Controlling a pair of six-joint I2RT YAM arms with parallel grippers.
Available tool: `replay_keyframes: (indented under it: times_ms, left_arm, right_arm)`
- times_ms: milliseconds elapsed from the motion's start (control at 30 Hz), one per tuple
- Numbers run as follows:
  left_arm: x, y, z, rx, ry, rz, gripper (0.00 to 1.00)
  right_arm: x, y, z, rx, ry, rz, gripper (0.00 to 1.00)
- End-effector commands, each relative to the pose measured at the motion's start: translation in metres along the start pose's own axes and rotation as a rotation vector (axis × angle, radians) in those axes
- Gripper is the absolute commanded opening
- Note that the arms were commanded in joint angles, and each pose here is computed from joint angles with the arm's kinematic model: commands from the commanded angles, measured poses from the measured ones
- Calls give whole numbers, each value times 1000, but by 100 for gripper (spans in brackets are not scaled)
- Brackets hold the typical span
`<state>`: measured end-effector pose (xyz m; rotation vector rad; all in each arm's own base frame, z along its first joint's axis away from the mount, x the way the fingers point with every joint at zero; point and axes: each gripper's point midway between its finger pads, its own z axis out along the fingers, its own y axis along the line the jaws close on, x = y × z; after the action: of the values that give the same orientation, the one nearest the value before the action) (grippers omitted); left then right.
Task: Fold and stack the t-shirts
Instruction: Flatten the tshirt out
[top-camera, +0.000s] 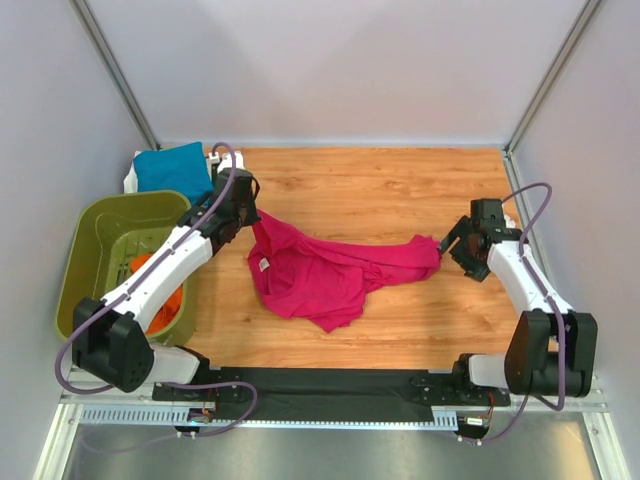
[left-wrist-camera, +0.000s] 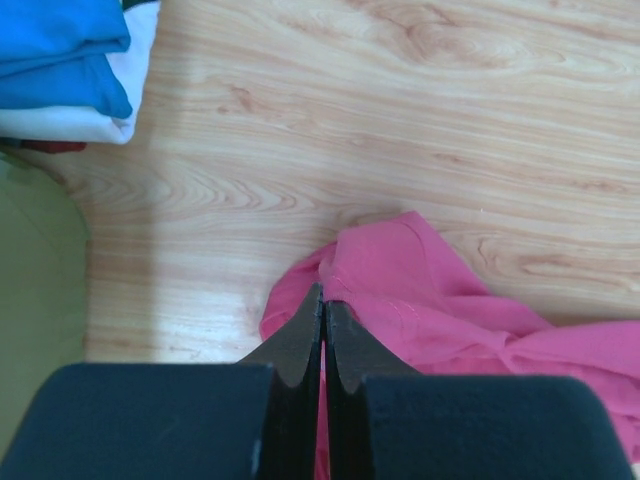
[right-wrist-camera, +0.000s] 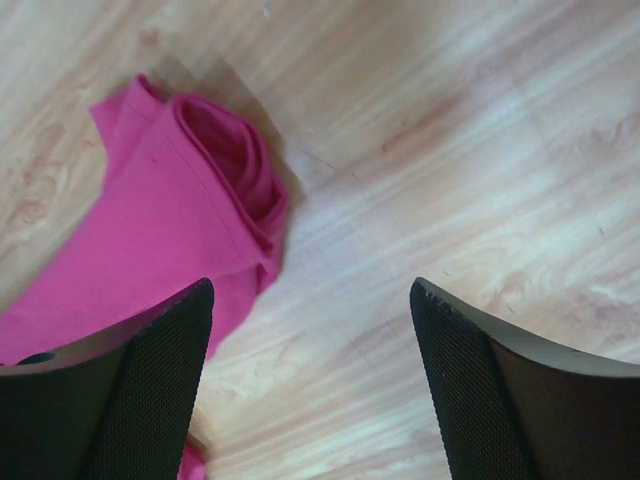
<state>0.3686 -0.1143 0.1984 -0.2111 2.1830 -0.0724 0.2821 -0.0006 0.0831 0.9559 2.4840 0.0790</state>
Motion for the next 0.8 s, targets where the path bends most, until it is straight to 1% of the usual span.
replay_keyframes:
  times_ms: [0, 67, 167, 200, 467, 667, 767]
  left_arm:
    - [8, -5, -3, 55, -6, -6, 0]
    - [11, -6, -3, 69, -7, -16, 0]
    - [17, -5, -3, 71, 4, -15, 0]
    - [18, -4, -3, 68, 6, -12, 0]
    - [18, -3, -2, 62, 5, -5, 0]
    - [20, -1, 0, 52, 11, -2, 0]
    - [18, 0, -1, 49, 3, 0, 0]
  right_arm:
    - [-46, 32, 2, -74, -130, 8, 80]
    - [-61, 43, 2, -100, -165, -9, 78]
    - [-70, 52, 15, -103, -163, -36, 75]
    - [-73, 55, 16, -113, -168, -40, 71]
    - [-62, 74, 43, -164, -93, -40, 53]
    - [-52, 74, 56, -156, -65, -53, 50]
    - [-51, 78, 61, -166, -61, -54, 44]
